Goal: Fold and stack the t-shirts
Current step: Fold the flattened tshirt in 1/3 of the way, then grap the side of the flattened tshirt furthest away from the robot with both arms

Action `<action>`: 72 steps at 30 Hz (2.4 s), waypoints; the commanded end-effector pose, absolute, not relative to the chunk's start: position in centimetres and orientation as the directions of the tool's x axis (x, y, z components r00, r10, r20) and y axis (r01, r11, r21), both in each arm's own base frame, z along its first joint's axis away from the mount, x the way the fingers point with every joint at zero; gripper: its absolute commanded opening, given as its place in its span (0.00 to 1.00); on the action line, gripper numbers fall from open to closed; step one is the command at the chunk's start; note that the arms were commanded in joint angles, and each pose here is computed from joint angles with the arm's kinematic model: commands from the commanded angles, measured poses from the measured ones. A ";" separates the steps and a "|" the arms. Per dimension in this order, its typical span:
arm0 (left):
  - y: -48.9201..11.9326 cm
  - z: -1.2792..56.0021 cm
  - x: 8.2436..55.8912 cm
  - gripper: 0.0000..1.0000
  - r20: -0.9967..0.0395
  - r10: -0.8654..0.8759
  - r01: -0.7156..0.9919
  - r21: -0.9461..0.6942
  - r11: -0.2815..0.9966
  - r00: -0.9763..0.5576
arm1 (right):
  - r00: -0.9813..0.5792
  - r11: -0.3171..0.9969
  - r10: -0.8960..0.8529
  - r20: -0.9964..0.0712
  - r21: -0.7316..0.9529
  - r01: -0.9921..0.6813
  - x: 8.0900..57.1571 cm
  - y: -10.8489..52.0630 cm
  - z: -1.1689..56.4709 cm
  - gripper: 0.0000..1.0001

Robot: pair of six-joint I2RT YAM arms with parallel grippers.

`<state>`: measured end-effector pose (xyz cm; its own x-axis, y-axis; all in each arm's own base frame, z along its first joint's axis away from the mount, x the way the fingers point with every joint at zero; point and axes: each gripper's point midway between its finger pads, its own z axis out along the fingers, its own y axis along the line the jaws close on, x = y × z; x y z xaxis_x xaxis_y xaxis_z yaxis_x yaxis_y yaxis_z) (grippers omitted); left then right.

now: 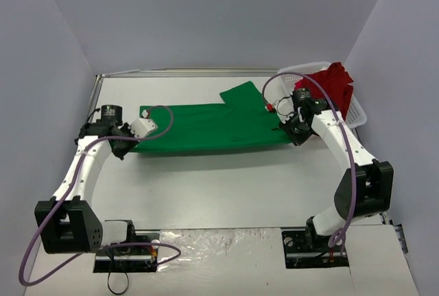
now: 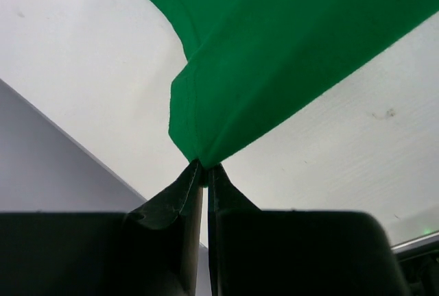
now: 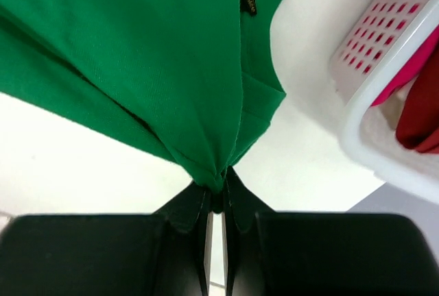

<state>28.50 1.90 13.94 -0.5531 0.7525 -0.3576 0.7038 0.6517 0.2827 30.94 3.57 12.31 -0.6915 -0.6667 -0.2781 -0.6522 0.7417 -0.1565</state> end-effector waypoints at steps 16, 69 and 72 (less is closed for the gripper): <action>-0.3 14.9 16.5 0.16 -0.350 0.841 0.862 0.151 0.484 -0.411 | -0.618 0.616 -0.769 -0.162 0.069 -0.785 16.1 2.8 14.7 0.33; 2.0 9.1 49.1 0.46 -0.541 0.108 0.410 -0.476 0.778 -0.834 | -0.688 0.694 -0.641 -0.340 0.124 -0.709 43.1 10.2 8.6 0.59; 1.9 8.1 48.7 0.46 -0.524 0.125 0.416 -0.485 0.770 -0.843 | -0.689 0.694 -0.641 -0.338 0.128 -0.709 43.0 10.2 8.4 0.59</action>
